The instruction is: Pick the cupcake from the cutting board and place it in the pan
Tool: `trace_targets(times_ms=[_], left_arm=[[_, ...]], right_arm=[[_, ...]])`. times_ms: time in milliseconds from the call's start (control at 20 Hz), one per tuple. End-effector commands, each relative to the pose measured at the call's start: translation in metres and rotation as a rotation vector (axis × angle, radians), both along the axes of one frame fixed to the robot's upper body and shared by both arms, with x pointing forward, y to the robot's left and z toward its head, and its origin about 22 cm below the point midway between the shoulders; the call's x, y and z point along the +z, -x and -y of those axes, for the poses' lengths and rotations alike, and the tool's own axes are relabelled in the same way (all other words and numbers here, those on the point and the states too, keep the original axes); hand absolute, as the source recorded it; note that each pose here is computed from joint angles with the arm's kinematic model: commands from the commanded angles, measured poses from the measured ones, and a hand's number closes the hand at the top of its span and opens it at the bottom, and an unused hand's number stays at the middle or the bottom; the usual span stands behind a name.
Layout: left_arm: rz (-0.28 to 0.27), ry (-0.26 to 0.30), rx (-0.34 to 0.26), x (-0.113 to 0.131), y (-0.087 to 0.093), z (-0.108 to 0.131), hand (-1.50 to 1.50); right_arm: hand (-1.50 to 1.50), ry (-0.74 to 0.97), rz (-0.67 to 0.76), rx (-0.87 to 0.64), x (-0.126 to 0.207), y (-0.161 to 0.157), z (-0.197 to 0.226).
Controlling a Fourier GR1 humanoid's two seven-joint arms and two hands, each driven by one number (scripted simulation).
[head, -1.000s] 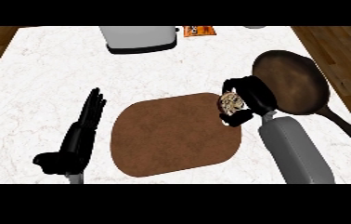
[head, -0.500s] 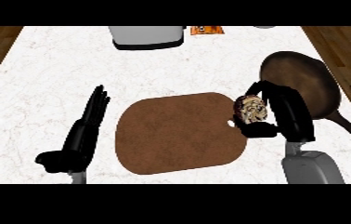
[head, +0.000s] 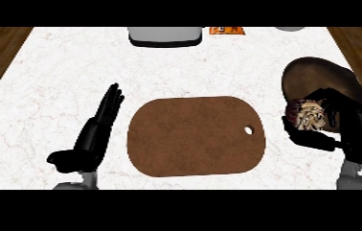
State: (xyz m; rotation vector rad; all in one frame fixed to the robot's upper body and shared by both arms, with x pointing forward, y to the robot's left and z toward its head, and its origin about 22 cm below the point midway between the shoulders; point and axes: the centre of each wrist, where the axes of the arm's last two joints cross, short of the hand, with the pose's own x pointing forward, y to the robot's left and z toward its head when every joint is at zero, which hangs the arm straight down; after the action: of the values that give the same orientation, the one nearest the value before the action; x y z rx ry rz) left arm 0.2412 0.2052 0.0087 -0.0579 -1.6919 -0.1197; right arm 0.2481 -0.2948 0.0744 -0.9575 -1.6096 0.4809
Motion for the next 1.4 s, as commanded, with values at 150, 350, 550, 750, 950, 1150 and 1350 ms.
trace_targets(times_ms=[150, 350, 550, 750, 950, 1150, 1350], left_arm=[[-0.001, -0.005, -0.011, -0.007, -0.009, -0.005, 0.00], [0.005, 0.000, -0.017, 0.007, -0.014, 0.016, 0.00], [0.004, -0.009, -0.007, -0.013, 0.001, 0.010, 0.00], [-0.001, -0.008, -0.056, 0.005, -0.004, -0.003, 0.00], [0.020, -0.010, -0.047, -0.005, -0.012, 0.007, 0.00], [0.033, 0.002, -0.066, 0.004, -0.013, 0.018, 0.00], [0.038, 0.004, -0.084, 0.006, -0.023, 0.017, 0.00]], right_arm=[[1.50, 0.142, 0.129, -0.168, -0.013, -0.036, 0.067], [1.50, 0.051, 0.229, -0.243, -0.028, -0.054, 0.091], [1.50, 0.030, 0.247, -0.232, -0.032, -0.086, 0.099], [1.50, 0.015, 0.248, -0.254, -0.010, -0.102, 0.144], [1.50, -0.014, 0.006, -0.248, -0.025, -0.099, 0.156], [-1.50, 0.109, -0.292, -0.151, -0.054, -0.099, 0.142], [-1.50, -0.074, -0.323, -0.026, -0.044, -0.124, 0.120]])
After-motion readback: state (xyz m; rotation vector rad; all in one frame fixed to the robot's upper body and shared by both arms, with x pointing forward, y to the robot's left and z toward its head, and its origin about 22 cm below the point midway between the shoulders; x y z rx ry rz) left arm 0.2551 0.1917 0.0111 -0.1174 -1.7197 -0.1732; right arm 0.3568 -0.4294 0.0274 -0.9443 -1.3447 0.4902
